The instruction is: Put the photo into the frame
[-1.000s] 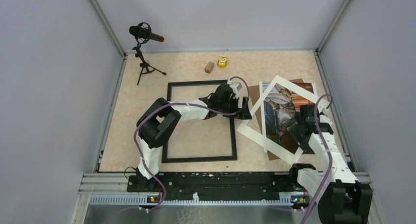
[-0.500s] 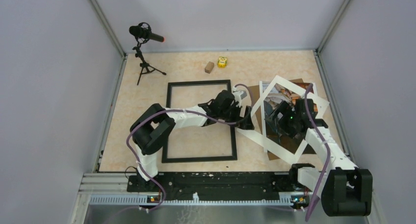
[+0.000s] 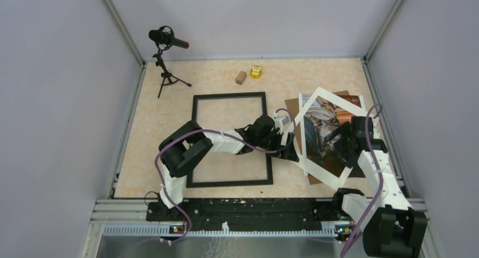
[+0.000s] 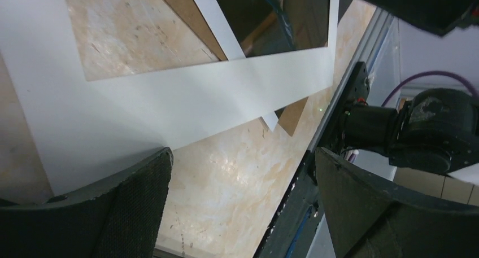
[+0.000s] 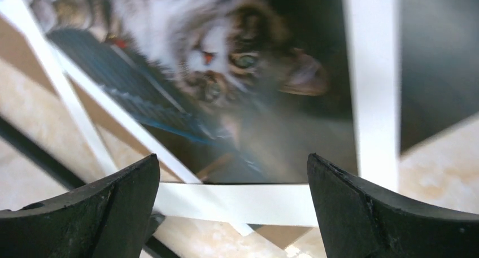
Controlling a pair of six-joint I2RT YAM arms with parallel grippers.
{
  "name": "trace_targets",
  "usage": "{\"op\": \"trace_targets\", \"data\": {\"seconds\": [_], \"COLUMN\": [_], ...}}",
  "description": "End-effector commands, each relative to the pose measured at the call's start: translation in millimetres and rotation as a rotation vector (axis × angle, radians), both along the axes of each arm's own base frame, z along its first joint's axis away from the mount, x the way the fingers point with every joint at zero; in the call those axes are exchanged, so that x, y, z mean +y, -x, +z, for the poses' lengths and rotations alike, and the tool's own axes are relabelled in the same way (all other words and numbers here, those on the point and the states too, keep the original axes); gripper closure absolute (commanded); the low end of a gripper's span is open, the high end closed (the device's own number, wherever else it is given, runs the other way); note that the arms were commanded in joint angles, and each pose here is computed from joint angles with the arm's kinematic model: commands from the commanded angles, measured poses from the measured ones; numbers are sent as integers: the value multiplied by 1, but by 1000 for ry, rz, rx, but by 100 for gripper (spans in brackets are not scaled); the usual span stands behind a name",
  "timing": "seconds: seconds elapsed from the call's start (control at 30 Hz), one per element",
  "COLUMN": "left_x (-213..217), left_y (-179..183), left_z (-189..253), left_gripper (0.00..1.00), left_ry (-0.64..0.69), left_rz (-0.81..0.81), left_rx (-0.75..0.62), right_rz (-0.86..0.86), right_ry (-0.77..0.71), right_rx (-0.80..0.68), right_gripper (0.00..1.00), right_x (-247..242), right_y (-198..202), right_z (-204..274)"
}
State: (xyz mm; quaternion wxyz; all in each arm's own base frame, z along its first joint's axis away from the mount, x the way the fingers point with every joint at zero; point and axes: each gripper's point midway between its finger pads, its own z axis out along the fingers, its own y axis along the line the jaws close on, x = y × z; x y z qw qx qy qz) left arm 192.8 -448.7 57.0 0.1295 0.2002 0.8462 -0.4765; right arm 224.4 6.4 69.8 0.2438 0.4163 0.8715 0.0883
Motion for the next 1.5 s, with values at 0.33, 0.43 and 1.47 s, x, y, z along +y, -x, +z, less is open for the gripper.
{"op": "trace_targets", "data": {"seconds": [0.33, 0.43, 1.47], "left_x": [5, 6, 23], "left_y": [-61, -63, -71], "left_z": [-24, -28, -35], "left_gripper": [1, 1, 1], "left_ry": [-57, -64, -37], "left_rz": [234, 239, 318], "left_rx": [-95, -82, -18], "right_rz": [-367, -352, 62], "right_ry": [166, 140, -131], "right_rx": [265, 300, -183], "right_gripper": [1, 1, 1], "right_x": [-44, -38, 27], "right_y": [71, 76, 1], "right_z": [-24, -36, 4]}}
